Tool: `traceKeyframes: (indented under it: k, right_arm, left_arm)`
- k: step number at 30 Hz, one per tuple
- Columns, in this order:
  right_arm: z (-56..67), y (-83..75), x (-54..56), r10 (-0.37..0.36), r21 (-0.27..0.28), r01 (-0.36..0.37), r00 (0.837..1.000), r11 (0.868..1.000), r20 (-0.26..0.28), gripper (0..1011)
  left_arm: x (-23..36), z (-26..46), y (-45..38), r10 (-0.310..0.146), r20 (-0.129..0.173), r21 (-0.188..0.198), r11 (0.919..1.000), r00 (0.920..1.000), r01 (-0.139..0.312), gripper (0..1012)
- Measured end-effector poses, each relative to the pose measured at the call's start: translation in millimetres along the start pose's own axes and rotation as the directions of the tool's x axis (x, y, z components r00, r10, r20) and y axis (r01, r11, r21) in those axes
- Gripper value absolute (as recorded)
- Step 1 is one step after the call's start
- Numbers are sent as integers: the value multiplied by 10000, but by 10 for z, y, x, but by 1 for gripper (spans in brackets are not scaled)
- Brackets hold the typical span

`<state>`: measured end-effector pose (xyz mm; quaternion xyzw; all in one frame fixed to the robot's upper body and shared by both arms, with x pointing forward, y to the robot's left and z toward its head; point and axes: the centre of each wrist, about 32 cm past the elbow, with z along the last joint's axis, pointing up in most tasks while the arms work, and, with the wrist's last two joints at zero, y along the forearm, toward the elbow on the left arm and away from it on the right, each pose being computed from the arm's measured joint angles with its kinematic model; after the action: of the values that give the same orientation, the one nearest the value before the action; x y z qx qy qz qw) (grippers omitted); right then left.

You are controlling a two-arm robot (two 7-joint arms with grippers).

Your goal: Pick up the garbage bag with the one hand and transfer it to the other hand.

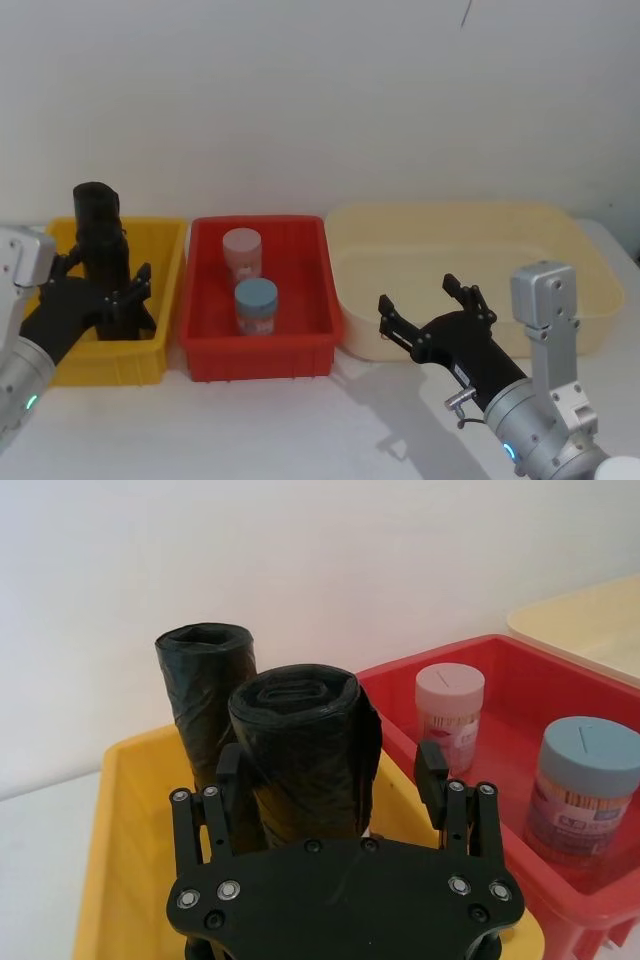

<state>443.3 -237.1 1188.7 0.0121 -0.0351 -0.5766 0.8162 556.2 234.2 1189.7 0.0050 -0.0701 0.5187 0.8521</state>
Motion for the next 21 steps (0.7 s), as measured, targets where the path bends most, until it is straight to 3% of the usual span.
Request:
traceKeyframes:
  k: [5, 15, 16, 21]
  right_arm:
    - [0, 0, 0, 0, 1, 0, 10000, 10000, 0, 1004]
    - [0, 0, 0, 0, 1, 0, 10000, 10000, 0, 1004]
    - [0, 0, 0, 0, 1, 0, 10000, 10000, 0, 1004]
    - [0, 0, 0, 0, 1, 0, 10000, 10000, 0, 1004]
  left_arm:
    - [12, -9, -39, -19, 25, 4, 10000, 10000, 19, 962]
    - [29, -22, -82, 9, 65, -78, 10000, 10000, -8, 712]
    - [31, -23, -85, 5, 70, -99, 10000, 10000, -4, 646]
    - [36, -18, -91, 7, 105, -168, 9999, 9999, -5, 553]
